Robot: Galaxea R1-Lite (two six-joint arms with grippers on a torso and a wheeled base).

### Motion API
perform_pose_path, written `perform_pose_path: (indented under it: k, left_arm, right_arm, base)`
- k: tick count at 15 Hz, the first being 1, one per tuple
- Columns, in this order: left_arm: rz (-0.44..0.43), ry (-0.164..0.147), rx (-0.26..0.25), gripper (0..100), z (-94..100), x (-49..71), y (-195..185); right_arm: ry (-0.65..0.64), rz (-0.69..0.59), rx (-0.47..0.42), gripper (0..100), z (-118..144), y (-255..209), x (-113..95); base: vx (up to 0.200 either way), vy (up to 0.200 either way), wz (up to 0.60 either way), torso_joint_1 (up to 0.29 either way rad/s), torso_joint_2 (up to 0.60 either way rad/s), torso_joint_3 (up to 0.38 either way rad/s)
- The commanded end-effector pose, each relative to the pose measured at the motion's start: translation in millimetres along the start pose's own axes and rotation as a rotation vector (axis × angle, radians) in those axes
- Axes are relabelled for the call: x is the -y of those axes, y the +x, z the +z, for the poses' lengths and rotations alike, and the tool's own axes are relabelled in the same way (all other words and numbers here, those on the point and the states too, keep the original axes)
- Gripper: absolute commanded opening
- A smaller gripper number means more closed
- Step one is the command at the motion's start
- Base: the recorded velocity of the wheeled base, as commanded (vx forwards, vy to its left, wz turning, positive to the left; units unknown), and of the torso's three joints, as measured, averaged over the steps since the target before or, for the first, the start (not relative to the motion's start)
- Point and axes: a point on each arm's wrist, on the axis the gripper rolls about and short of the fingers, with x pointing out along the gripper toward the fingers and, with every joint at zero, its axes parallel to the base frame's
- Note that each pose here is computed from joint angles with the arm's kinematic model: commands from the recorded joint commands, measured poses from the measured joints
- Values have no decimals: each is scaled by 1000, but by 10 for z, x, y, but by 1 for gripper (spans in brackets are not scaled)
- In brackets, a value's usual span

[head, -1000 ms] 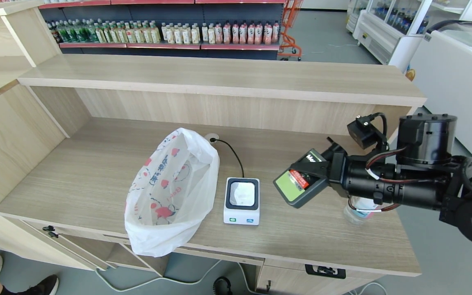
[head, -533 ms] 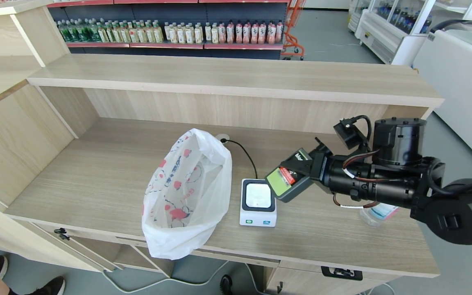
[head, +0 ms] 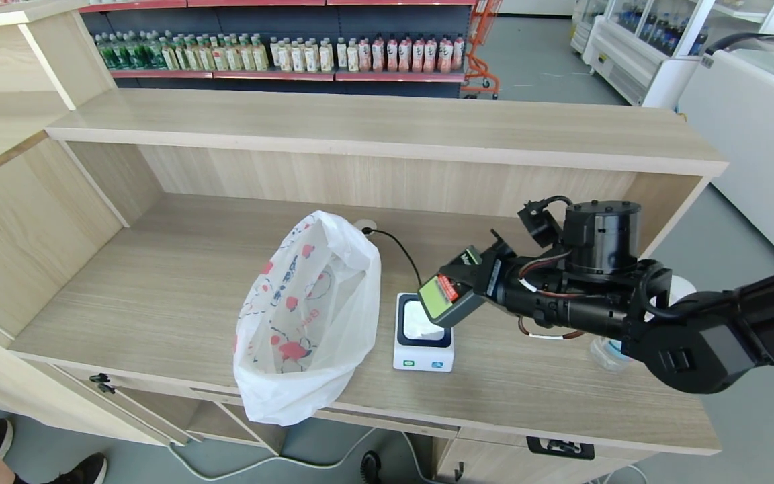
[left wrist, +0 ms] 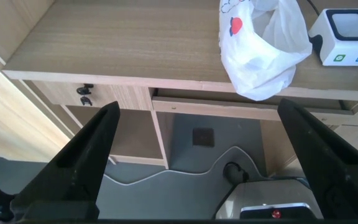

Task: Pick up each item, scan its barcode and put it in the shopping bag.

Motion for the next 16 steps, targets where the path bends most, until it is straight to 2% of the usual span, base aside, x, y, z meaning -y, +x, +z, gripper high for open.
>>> perform_pose_path:
  k: [1,6,16]
  left_arm:
    - [0,0,1,100,0,0,0]
    - [0,-3,1,100,0,0,0]
    - [1,0,0,100,0,0,0]
  right_arm:
    - [-3,-8,-20,0,-99,179,-7]
    - [-41,-38,-14,0,-157,445,46]
    - [-65,-42,-36,0,-245,661,121]
  base:
    - [0,0,0,0,0,0]
    - [0,0,0,0,0,0]
    - [0,0,0,0,0,0]
